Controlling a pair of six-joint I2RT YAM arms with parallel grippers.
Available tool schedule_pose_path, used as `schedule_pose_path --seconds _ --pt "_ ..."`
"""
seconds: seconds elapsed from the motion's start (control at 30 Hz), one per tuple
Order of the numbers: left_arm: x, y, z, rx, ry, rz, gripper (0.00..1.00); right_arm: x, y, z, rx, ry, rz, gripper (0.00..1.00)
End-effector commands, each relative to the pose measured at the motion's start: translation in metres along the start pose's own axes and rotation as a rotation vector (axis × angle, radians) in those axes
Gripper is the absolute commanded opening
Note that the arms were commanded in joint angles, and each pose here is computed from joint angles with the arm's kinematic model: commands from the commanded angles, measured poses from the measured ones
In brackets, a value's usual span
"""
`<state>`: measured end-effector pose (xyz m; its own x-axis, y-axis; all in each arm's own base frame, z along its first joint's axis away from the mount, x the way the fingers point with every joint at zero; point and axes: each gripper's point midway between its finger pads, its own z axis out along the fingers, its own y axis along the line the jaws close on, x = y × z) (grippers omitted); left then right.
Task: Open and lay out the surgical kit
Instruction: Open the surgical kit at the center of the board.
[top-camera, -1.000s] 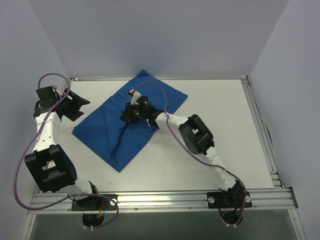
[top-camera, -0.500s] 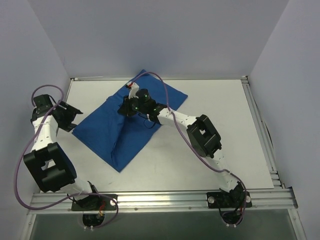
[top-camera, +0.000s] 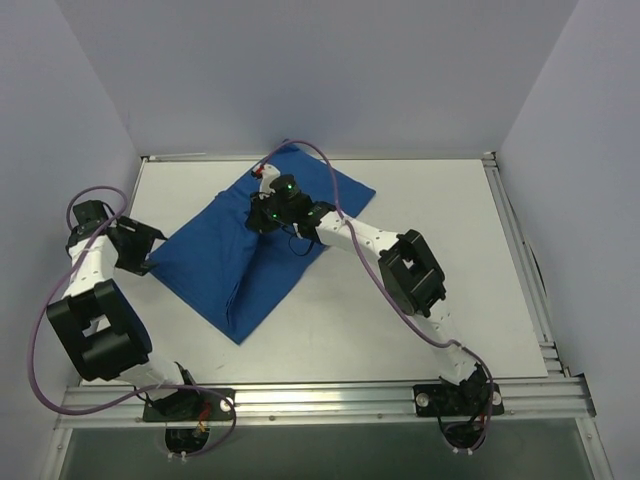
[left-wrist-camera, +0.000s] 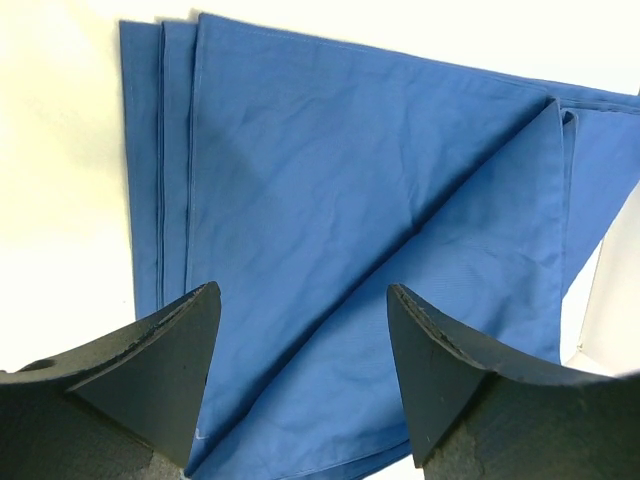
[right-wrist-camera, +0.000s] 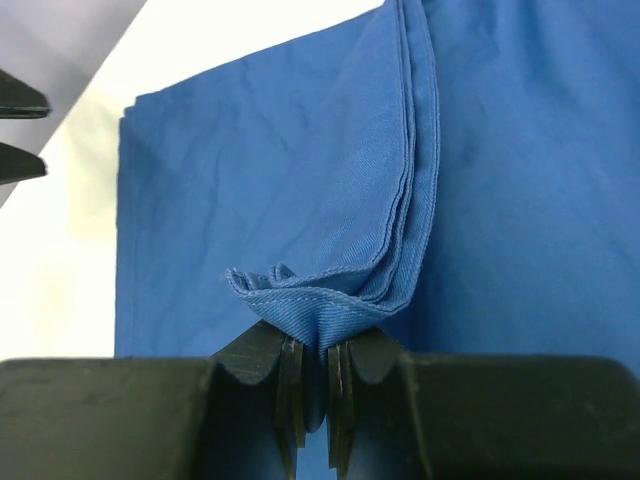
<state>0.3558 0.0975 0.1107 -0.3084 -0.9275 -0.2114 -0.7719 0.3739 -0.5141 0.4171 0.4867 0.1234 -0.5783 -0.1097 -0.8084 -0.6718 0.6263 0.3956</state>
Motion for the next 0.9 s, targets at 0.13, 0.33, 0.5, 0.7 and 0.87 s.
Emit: schedule_pose_path --seconds 0.13,0.33,0.5,0.7,0.87 --pt "0.012 -0.033 -0.015 0.169 0.002 0.066 0.58 -0.059 0.016 -0.039 0.059 -0.095 -0.046 0.0" --pt "0.035 -0.039 0.002 0.227 0.118 0.089 0.35 -0.071 0.024 -0.063 0.101 -0.12 -0.071 0.0" --pt "0.048 -0.02 0.022 0.184 0.173 0.058 0.31 -0.084 0.029 -0.078 0.117 -0.138 -0.086 0.0" --pt "0.05 -0.019 0.019 0.204 0.163 0.075 0.39 -0.091 0.032 -0.09 0.132 -0.143 -0.085 0.0" --pt "0.048 -0.03 0.012 0.243 0.157 0.078 0.52 -0.084 0.031 -0.096 0.147 -0.133 -0.067 0.0"
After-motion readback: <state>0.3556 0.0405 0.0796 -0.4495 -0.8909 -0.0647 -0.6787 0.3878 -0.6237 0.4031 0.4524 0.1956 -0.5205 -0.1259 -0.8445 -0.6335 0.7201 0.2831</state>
